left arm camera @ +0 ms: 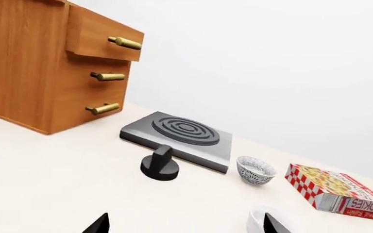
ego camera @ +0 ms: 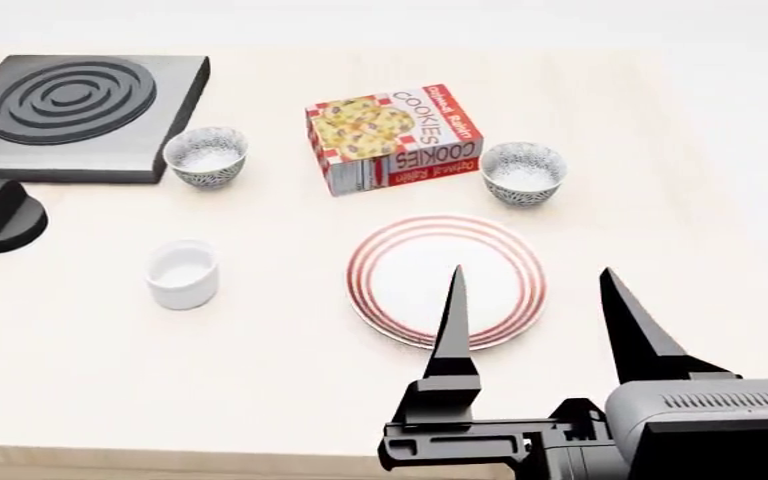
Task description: Pick the akita bowl next to the plate and place it on the plate.
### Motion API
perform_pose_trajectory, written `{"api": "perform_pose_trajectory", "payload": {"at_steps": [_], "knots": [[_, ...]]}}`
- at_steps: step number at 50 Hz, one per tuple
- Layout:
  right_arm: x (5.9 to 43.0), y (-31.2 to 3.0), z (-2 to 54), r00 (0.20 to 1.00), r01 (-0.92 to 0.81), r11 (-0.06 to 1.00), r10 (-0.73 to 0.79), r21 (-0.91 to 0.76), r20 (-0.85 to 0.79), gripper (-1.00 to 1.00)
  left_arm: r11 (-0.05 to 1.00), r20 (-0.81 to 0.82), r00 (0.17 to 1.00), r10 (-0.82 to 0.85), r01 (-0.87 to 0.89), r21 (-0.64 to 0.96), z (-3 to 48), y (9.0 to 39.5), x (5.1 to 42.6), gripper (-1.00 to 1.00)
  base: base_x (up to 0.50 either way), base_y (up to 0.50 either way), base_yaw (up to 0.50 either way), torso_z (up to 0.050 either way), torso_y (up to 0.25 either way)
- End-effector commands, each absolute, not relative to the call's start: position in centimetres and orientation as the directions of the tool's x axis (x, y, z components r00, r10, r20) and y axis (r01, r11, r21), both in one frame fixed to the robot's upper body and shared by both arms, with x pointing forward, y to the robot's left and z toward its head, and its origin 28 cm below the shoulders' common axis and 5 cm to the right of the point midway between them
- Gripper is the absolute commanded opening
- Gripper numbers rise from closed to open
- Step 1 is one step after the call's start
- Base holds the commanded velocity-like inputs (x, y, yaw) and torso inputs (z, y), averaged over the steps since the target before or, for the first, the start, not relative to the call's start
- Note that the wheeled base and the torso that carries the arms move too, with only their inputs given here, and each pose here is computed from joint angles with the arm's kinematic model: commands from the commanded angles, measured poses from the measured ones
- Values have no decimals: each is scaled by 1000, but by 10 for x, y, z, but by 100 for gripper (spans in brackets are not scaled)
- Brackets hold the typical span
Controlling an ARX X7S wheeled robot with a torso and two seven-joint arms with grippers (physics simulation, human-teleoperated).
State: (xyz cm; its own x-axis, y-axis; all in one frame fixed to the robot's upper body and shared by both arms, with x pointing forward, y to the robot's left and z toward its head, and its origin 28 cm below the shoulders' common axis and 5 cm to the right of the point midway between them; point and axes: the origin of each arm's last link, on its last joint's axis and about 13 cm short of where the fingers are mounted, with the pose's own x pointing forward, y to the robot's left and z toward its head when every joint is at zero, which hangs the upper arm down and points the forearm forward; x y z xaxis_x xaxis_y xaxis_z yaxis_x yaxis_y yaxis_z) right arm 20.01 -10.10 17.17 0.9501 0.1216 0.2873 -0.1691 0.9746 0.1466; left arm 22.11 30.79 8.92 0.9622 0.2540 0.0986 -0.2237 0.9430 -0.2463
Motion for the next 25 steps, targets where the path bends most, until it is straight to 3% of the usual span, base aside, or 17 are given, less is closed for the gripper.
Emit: {"api": "perform_pose_trajectory", "payload": {"at_steps": [1,22,25], "knots": [[200,-101,172,952,-168,975,121,148,282,100,943,96,962,258,-228,-244,90,308,221,100,0,-324,0,0,0],[201,-102,170,952,-163,976,118,141,282,100,943,97,961,258,-228,-244,88,308,222,100,0,-325,0,0,0],[201,-102,170,951,-160,977,115,141,288,100,943,97,961,258,-228,-244,88,308,222,100,0,-8,0,0,0]]}}
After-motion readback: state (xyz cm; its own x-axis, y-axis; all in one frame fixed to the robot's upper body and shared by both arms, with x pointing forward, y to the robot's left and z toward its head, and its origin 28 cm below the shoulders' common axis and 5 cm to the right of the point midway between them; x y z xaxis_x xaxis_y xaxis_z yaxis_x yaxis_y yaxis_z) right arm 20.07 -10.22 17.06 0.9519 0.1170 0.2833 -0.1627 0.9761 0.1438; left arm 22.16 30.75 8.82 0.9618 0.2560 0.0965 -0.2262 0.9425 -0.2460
